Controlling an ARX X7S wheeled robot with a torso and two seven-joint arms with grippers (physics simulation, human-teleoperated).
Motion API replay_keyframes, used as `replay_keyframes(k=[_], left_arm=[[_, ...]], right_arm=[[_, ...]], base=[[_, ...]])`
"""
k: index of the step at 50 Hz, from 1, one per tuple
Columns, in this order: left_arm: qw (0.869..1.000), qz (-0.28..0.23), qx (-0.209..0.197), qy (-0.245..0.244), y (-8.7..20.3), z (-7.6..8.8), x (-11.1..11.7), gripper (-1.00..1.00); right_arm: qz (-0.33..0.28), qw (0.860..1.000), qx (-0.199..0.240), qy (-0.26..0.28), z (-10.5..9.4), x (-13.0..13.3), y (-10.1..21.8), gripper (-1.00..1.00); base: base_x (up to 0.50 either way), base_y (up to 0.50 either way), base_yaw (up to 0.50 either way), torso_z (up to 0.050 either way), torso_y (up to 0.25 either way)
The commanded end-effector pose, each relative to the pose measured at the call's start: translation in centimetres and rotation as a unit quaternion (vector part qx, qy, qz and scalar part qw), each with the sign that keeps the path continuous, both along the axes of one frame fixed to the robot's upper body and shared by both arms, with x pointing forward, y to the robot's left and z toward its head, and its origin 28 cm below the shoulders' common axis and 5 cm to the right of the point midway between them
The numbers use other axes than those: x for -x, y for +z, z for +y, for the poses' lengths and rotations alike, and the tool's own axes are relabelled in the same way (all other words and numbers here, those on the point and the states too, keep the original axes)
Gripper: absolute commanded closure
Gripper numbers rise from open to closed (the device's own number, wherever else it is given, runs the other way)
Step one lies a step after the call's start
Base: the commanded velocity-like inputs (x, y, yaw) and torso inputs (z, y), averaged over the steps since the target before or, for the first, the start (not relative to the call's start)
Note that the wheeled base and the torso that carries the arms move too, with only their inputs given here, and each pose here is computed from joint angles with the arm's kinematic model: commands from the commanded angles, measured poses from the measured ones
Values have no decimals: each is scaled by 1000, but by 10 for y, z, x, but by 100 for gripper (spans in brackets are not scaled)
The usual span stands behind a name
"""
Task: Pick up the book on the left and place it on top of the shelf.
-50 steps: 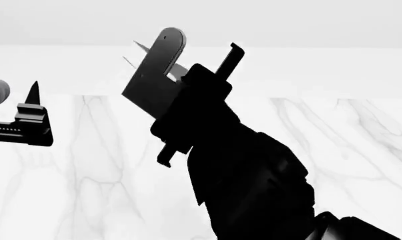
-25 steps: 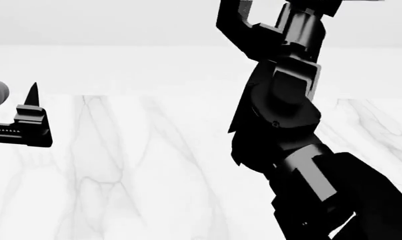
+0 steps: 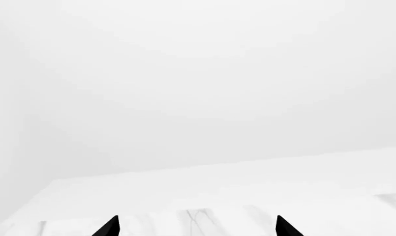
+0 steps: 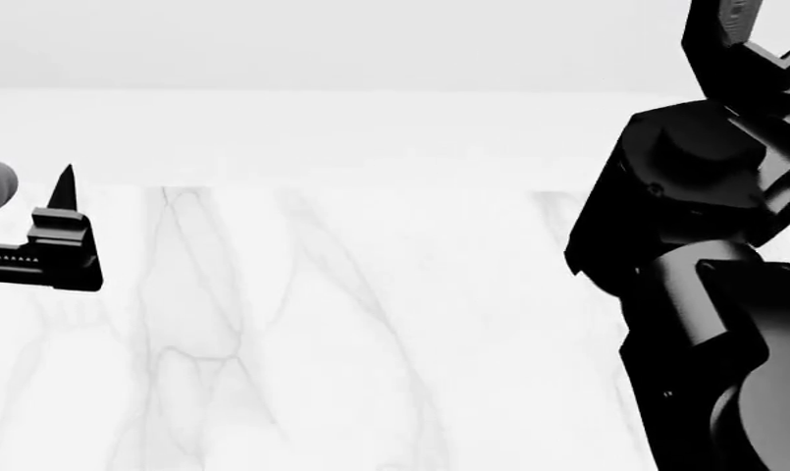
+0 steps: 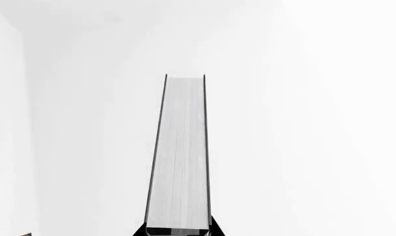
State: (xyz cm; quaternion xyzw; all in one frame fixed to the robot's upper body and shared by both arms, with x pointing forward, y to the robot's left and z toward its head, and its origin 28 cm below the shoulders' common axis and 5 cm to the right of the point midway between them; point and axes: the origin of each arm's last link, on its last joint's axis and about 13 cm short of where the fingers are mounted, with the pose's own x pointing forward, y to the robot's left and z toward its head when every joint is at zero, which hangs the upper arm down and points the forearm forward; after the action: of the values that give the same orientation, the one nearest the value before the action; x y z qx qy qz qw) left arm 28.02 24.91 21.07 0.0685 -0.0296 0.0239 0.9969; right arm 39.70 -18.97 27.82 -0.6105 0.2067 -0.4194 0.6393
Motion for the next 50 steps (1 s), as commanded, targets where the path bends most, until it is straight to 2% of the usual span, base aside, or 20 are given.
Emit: replay_keyframes(k=[1,13,27,29,31,33,35,36,37,39,41,47,50], left_arm=[[1000,1,2,-1,-1,0,1,-100],[1000,3,5,3,-3,2,1,-100],[1000,3,4,4,-3,2,2,-100],[1000,4,3,3,-3,2,2,-100],[1000,4,3,4,-3,2,2,-100],[1000,4,4,4,-4,2,2,-100],[1000,5,4,5,-4,2,2,-100],[1000,5,4,5,-5,2,2,-100],[1000,5,4,5,-5,2,2,-100],[1000,5,4,6,-5,2,2,-100],[1000,6,4,6,-6,2,2,-100],[1000,5,7,8,-6,4,2,-100],[1000,6,6,9,-6,4,2,-100]], right_arm=[[15,991,76,-107,-26,17,9,100],[58,979,24,-192,-57,35,-18,100],[86,961,12,-261,-81,53,-40,100],[96,958,-5,-269,-80,54,-41,100],[91,961,11,-261,-81,53,-36,100],[100,958,-8,-268,-81,55,-41,100],[102,957,-3,-273,-81,55,-40,100],[111,955,6,-275,-74,54,-41,100],[88,956,19,-278,-69,53,-46,100],[92,956,15,-277,-67,52,-48,100],[83,960,-11,-267,-66,51,-50,100],[84,959,-15,-269,-65,51,-51,100],[83,960,-33,-267,-67,51,-56,100]], base=[[0,0,0,0,0],[0,0,0,0,1],[0,0,0,0,1],[0,0,0,0,0],[0,0,0,0,0],[0,0,0,0,0],[0,0,0,0,5],[0,0,0,0,0],[0,0,0,0,0],[0,0,0,0,0],[0,0,0,0,0],[0,0,0,0,2],[0,0,0,0,0]])
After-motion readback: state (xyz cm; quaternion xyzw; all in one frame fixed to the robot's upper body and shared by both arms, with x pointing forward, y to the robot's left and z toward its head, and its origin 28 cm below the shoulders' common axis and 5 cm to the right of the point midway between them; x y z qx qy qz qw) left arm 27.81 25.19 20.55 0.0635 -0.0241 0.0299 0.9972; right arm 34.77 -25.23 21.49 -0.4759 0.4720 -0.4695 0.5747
